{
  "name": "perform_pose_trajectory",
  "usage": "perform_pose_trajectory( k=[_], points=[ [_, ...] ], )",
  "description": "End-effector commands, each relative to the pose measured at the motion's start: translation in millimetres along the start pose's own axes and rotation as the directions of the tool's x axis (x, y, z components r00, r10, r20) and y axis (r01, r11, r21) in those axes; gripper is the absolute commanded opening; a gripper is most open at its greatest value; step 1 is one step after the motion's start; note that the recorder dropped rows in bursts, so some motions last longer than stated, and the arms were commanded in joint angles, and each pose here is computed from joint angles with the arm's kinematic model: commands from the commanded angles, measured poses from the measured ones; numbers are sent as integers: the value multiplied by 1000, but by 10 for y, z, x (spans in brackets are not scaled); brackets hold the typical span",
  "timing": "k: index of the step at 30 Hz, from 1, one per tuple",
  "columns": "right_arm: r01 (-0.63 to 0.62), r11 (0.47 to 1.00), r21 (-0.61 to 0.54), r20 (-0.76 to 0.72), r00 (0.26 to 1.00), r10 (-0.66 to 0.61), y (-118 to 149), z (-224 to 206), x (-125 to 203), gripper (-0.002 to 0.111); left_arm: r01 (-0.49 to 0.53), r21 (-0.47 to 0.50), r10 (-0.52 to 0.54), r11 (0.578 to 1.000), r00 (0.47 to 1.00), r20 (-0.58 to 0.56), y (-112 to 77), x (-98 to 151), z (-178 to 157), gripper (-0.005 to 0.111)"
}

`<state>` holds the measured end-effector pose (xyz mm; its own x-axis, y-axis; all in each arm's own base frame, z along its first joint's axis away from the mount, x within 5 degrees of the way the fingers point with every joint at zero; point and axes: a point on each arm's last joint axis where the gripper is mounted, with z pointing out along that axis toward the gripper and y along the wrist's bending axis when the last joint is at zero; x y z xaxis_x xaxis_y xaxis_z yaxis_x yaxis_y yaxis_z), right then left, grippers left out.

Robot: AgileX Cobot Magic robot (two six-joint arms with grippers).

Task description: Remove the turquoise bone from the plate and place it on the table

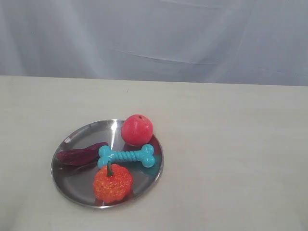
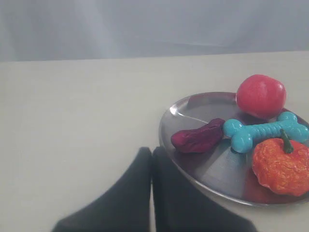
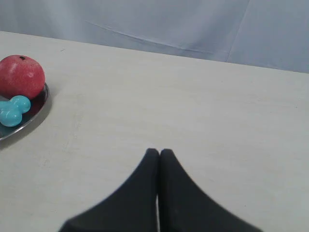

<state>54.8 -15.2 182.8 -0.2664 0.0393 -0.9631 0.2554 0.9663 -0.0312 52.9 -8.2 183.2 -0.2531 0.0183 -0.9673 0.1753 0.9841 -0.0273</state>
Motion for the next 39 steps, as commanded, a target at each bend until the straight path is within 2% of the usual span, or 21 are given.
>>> perform_pose_trajectory(
  k=[1,29,32,39],
  points=[
    [6,1000,7,6,1000,-6,-4,-3,1,0,1,2,-1,1000,1000,-1,-1,9,3,0],
    [6,1000,7,1,1000,-6,-4,-3,6,0,1,2,-1,1000,1000,-1,-1,9,3,0],
    [5,1000,8,43,999,-6,-9,-53,-139,0,1,2,-1,1000,1000,-1,-1,9,3,0],
    [3,1000,15,233,972,-6,-28,-330,-726,0,1,2,-1,1000,1000,-1,-1,9,3,0]
  ],
)
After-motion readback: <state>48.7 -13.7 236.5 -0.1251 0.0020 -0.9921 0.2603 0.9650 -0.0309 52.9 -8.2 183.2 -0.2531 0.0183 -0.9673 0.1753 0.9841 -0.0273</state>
